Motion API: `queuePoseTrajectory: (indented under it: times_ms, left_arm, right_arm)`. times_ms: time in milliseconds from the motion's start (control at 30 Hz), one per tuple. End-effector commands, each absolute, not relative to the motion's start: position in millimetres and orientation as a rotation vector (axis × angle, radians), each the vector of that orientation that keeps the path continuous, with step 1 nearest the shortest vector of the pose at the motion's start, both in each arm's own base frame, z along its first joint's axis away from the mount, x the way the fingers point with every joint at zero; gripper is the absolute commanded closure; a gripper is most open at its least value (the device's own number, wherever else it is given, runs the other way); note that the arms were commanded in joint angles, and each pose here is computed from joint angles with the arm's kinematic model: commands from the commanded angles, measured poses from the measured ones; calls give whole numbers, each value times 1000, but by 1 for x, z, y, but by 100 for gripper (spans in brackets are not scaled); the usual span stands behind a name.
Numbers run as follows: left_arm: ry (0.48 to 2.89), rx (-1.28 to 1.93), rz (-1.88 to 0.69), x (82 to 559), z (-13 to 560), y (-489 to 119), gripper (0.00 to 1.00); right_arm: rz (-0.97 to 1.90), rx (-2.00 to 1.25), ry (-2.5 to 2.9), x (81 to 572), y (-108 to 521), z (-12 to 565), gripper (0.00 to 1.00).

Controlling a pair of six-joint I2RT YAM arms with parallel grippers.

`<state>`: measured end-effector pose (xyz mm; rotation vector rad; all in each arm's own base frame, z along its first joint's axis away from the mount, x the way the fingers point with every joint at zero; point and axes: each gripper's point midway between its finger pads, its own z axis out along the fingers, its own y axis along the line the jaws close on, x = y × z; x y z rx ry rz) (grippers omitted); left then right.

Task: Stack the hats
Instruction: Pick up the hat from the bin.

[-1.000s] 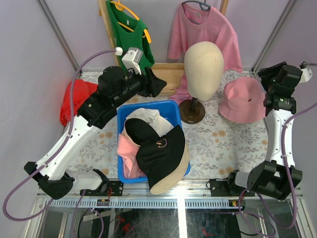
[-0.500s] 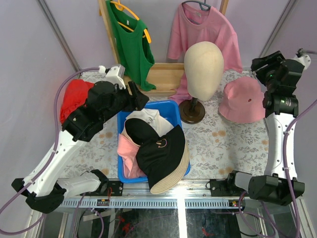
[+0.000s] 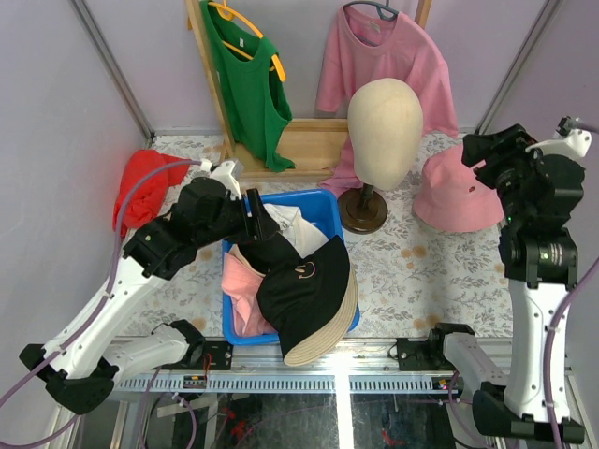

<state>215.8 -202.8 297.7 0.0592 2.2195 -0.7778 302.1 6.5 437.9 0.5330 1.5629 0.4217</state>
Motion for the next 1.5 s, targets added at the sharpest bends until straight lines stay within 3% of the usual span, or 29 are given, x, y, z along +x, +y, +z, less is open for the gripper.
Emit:
queuePoseTrajectory:
  times_ms: [0,233,333,433,467,733,1467]
  left_arm:
    - [2334,68,-809,197,271,-204,40]
    - [2440,97,-783,194,246,-211,39]
    - [2480,107,-757,193,234,-211,39]
    - [2512,115,-737,193,225,-211,39]
    - [2525,121,-731,193,222,-211,38]
    - [2616,185,-715,193,205,-219,38]
    - [2757,361,-897,161,191,-243,43]
  right_arm:
    - [388,486,1582,283,8,442,34]
    - [419,444,1557,283,14,465,31]
    - [403,372,1509,287,15,493,20]
    - [404,275,1422,294,20,527,2]
    - [419,247,1374,294,23,540,0]
    - [564,243,1054,275,30,594,1]
    - [521,193,1243,317,36,574,0]
